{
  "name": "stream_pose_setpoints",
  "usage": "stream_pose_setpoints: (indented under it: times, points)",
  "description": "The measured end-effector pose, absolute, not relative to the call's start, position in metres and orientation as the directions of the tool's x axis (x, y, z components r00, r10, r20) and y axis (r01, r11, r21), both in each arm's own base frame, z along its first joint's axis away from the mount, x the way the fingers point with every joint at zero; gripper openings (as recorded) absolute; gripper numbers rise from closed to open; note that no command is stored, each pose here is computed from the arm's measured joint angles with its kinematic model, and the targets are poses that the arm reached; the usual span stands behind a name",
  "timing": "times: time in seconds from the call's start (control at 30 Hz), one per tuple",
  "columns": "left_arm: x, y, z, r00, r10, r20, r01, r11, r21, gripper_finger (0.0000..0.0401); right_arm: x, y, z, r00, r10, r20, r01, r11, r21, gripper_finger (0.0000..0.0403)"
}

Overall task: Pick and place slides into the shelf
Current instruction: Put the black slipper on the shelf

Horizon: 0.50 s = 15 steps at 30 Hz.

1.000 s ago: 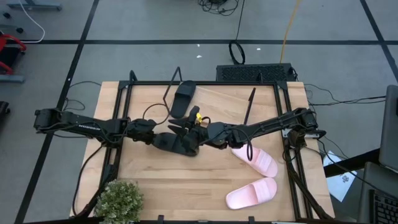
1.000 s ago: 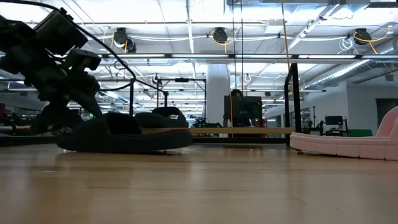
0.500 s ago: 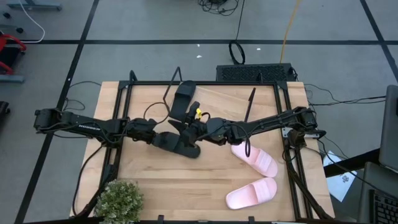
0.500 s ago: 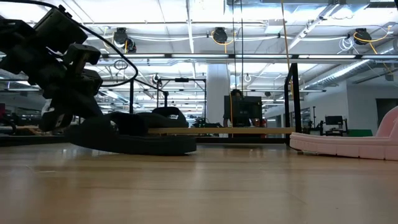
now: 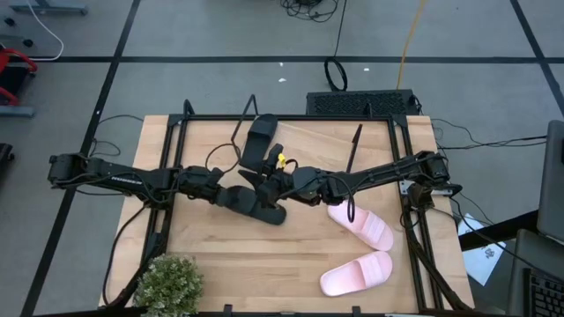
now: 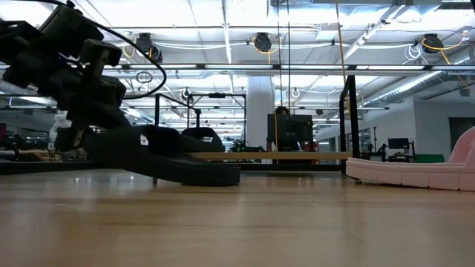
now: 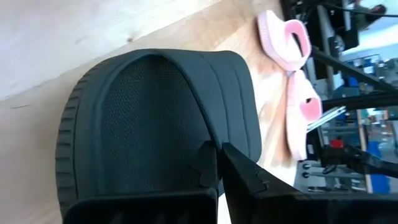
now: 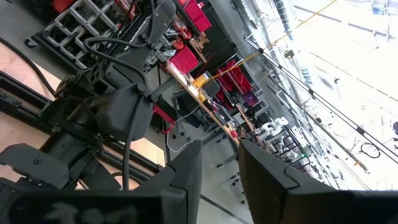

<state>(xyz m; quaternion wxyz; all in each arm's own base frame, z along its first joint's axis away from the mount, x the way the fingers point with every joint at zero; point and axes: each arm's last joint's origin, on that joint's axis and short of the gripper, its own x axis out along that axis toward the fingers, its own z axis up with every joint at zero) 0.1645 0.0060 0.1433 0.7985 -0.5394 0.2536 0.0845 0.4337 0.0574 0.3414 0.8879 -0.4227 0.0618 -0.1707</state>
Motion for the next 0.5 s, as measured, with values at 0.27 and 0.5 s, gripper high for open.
stream_pose_setpoints:
  times: [0.27,0.5]
  points:
    - [0.167,0.002,0.152,0.891,-0.178,-0.418,-0.333,0.368,-0.868,0.0000,0.434,0.058,0.341,0.933,-0.357,0.034,0.251,0.583,-0.773,0.0096]
    - [0.162,0.001,0.165,0.927,-0.165,-0.336,-0.262,0.354,-0.898,0.0000,0.432,0.061,0.342,0.901,-0.432,0.040,0.267,0.480,-0.835,0.0096]
